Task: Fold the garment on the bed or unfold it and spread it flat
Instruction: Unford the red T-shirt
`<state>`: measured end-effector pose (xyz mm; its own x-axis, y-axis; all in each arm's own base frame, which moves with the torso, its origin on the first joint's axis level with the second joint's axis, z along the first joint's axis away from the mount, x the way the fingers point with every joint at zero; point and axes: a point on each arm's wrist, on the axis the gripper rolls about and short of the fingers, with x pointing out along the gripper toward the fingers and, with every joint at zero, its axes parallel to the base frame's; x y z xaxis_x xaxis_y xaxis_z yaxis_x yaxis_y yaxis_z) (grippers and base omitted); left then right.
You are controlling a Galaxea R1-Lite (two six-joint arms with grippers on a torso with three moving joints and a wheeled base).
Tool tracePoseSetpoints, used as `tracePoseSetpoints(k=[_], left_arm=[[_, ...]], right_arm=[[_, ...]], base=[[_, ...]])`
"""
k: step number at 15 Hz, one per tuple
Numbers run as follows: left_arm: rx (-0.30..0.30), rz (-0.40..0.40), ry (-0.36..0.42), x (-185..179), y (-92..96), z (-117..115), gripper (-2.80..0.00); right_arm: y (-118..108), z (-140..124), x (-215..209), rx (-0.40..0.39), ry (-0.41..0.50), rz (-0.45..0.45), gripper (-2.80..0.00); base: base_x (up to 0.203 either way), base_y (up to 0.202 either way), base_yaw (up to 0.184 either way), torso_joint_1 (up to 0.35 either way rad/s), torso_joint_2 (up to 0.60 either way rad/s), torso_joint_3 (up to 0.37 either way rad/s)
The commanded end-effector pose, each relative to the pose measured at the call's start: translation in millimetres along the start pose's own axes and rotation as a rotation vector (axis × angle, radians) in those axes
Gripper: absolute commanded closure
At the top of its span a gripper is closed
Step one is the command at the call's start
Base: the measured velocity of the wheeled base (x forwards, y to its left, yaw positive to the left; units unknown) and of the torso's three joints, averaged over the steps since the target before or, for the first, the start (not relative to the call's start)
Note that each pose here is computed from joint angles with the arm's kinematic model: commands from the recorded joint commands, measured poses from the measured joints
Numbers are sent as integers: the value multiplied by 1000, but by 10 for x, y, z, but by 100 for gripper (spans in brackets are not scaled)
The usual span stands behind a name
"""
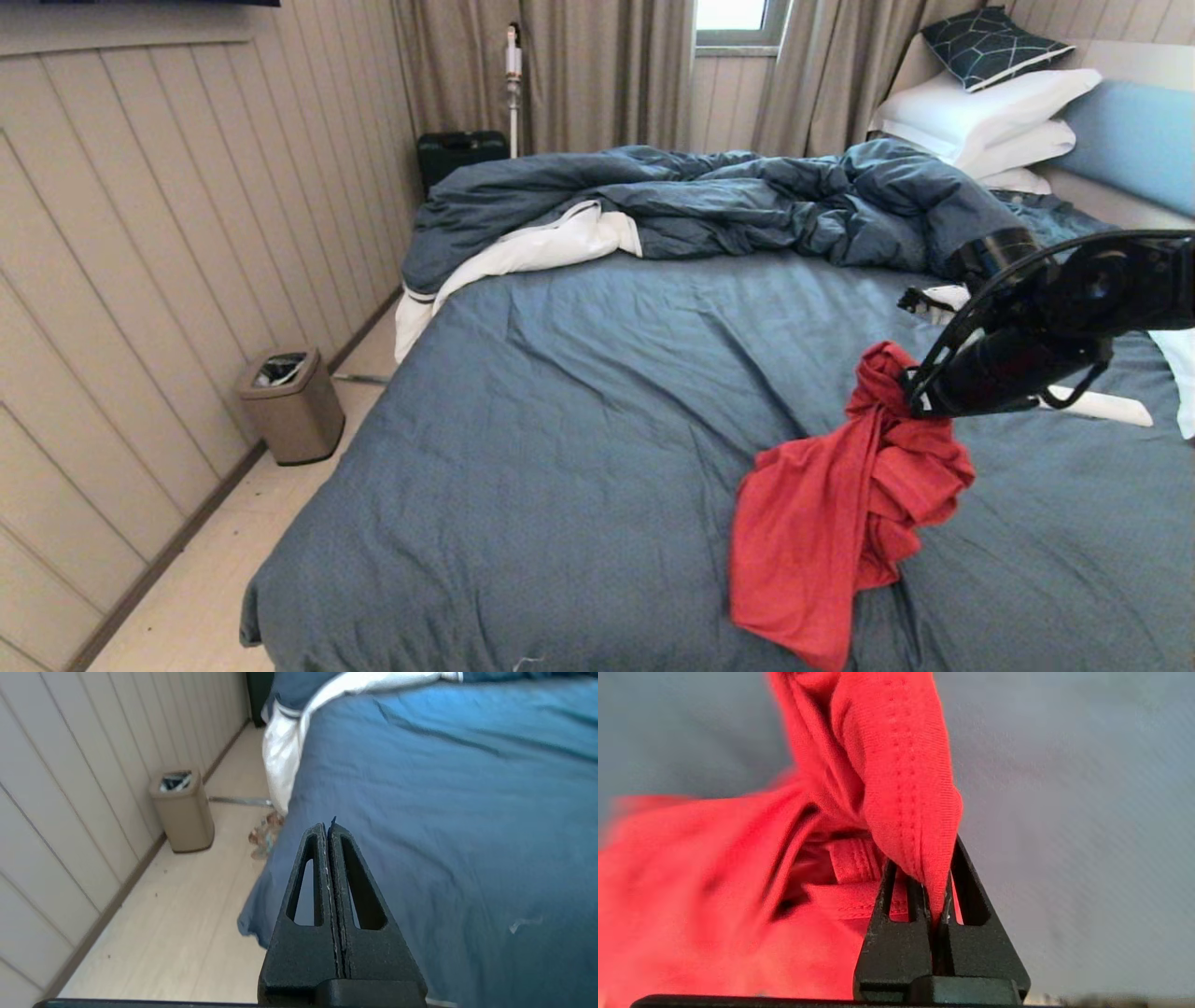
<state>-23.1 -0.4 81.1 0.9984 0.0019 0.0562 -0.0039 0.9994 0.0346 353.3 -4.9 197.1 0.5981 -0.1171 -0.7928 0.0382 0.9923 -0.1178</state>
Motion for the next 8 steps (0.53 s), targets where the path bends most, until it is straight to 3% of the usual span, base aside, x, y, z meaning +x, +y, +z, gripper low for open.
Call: tracePoseSetpoints(k=[1,5,8], left_arm=[[1,-1,9,1,-1,-8,0],[1,-4,10,1,-1,-9,0],[1,-4,10,1,-1,-9,0]], right_arm=[[318,52,-195,-56,-54,60,0],[1257,49,-723,-179,-113,255,0],[1842,-37,-1015,-261,-121,377,0]], base=[[0,0,0,0,0,0],[0,0,0,0,0,0],[0,0,0,0,0,0]])
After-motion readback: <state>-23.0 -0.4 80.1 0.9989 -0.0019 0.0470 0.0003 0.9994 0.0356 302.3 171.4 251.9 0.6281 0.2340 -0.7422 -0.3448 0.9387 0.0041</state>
